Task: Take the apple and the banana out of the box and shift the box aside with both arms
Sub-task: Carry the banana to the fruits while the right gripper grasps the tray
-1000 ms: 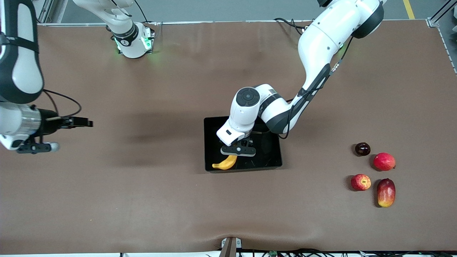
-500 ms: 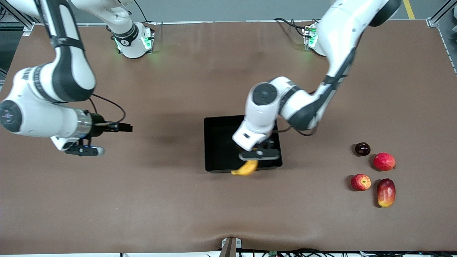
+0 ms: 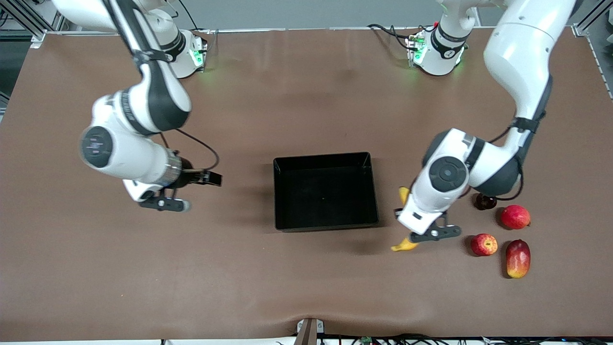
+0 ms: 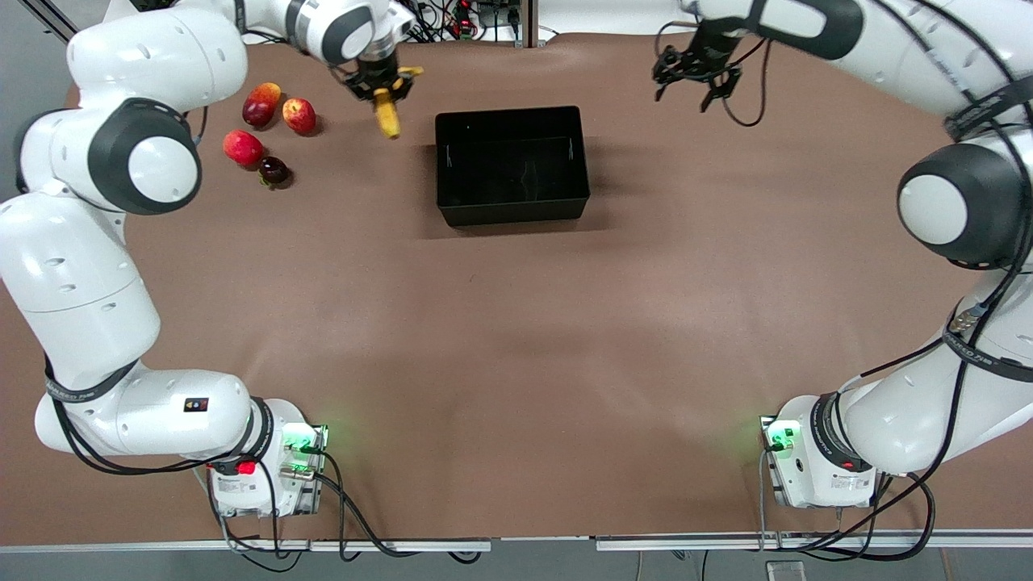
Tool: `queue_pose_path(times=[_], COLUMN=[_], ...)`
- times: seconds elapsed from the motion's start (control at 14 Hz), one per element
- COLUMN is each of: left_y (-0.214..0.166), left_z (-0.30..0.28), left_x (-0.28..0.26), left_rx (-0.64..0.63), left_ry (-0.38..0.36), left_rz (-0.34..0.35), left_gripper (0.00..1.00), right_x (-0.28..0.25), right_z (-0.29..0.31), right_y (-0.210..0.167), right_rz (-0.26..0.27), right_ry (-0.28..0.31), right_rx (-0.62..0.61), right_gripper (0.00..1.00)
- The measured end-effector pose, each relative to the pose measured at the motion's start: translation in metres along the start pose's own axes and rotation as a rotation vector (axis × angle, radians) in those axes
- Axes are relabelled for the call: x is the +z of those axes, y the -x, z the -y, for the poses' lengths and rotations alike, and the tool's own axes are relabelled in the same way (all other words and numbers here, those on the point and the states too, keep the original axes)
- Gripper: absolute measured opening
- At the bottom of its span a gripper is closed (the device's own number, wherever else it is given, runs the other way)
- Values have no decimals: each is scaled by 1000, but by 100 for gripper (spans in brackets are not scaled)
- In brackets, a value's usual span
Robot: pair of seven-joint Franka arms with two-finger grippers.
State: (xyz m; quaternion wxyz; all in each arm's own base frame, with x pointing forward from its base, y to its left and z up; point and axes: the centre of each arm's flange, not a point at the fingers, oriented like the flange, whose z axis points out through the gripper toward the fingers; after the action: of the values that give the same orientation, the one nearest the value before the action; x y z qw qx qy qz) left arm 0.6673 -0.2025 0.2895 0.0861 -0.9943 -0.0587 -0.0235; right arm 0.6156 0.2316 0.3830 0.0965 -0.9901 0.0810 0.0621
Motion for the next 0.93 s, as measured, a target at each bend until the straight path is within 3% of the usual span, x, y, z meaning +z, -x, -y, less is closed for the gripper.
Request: queue_pose_path(times=[0.14,0.29,0.64,0.79,0.86,0.93], left_y=[0,2,7,9,9,9], left_z=[34,64,117,116,116,116], left_x=[34,64,118,127,128,128], left_rx=[7,6,-2,11,13,13], left_ry=[-47,-44,-29,-33,-34,-35], left_rz=[-4,-23,-35,-32,-31,-32], left_gripper=[35,35,35,35,35,40], right_x=[24,45,104,124,134,145], right_z=[24,47,113,119,120,122], right_y=[1,3,15,10,8,9], right_rz=[-34,-64,-78,-122,-130,-131], right_ry=[-5,-14,-2,-6,-5,-1], right_rx=[16,15,-42,-56,-58,-61], right_gripper=[100,100,98,87,87,81])
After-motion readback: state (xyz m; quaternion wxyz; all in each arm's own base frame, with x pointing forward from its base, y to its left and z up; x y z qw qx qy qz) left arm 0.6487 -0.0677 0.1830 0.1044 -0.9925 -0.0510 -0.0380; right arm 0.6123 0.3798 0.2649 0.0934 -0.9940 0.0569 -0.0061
